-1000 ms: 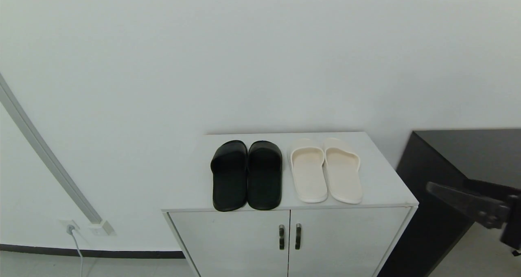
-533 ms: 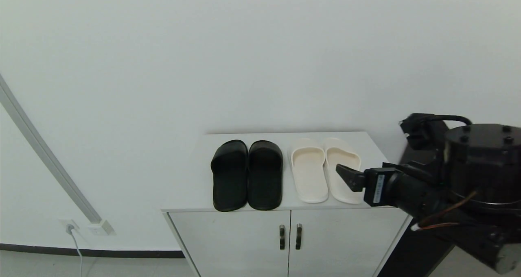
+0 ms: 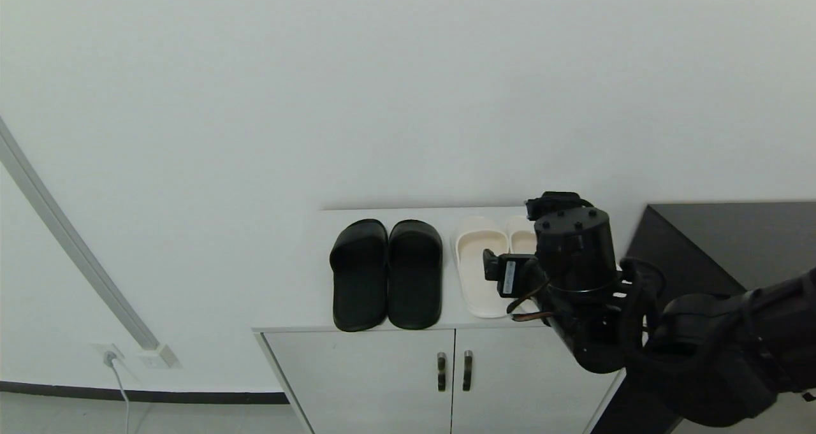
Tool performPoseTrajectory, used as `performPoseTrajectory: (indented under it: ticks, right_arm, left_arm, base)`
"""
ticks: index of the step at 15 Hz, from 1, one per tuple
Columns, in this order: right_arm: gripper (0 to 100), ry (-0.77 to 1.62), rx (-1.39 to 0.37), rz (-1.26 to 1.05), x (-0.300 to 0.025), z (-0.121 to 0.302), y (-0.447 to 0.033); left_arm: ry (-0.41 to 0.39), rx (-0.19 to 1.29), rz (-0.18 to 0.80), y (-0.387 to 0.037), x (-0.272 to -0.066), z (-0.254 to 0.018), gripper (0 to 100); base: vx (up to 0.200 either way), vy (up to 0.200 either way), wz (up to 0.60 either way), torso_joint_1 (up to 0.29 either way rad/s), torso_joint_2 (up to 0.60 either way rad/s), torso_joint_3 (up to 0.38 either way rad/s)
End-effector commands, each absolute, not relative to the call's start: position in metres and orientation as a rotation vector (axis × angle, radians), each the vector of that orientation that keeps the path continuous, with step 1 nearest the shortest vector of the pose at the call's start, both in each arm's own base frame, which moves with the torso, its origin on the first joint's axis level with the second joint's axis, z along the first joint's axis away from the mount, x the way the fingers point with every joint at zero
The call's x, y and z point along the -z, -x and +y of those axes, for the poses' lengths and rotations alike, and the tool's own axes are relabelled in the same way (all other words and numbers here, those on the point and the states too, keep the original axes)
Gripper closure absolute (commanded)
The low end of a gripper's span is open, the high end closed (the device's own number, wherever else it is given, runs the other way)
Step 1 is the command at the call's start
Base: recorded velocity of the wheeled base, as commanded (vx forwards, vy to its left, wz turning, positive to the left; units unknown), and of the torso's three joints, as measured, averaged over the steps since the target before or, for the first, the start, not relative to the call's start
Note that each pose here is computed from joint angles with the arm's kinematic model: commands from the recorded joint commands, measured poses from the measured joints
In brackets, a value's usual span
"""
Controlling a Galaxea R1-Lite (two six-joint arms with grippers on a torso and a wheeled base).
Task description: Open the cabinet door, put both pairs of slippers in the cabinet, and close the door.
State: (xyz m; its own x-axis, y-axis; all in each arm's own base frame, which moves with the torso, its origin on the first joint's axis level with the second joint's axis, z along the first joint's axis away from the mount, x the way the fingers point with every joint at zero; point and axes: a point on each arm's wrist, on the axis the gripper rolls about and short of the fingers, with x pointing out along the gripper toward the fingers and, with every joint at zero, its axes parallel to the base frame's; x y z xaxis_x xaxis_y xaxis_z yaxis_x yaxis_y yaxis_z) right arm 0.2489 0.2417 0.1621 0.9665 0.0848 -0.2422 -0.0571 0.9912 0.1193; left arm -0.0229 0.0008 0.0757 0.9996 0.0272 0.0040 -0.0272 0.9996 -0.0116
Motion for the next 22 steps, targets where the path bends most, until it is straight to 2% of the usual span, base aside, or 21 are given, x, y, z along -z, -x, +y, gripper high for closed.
performPoseTrajectory:
  ticks: [1,8,20,21,22]
  right_arm:
    - [0,-0.081,-0.032,0.281,-0.139,0.249,-0.272]
    - [0,-0.058,0.024,0.273,-0.127,0.249,-0.314]
    - [0,-0.027,0.006,0.220,-0.122,0.253,-0.355]
    - [100,-0.027,0.006,0.221,-0.122,0.252,-0.356]
    - [100,-0.026,0.000,0.221,-0.122,0.253,-0.355]
  left_arm:
    - [0.012,-0.028,-0.003,0.023,-0.076,0.001,100]
    - [0.012,-0.028,-0.003,0.023,-0.076,0.001,100]
    - [0.017,-0.028,-0.003,0.023,-0.076,0.001,100]
    - [0.015,-0.028,-0.003,0.023,-0.076,0.001,100]
    - [0.015,-0.028,-0.003,0.023,-0.076,0.001,100]
  base:
    - [0.000,0.000,0.00,0.000,0.00,0.000]
    - [0.000,0.000,0.00,0.000,0.00,0.000]
    - [0.000,0.000,0.00,0.000,0.00,0.000]
    - [0.000,0.000,0.00,0.000,0.00,0.000]
    - [0.000,0.000,0.00,0.000,0.00,0.000]
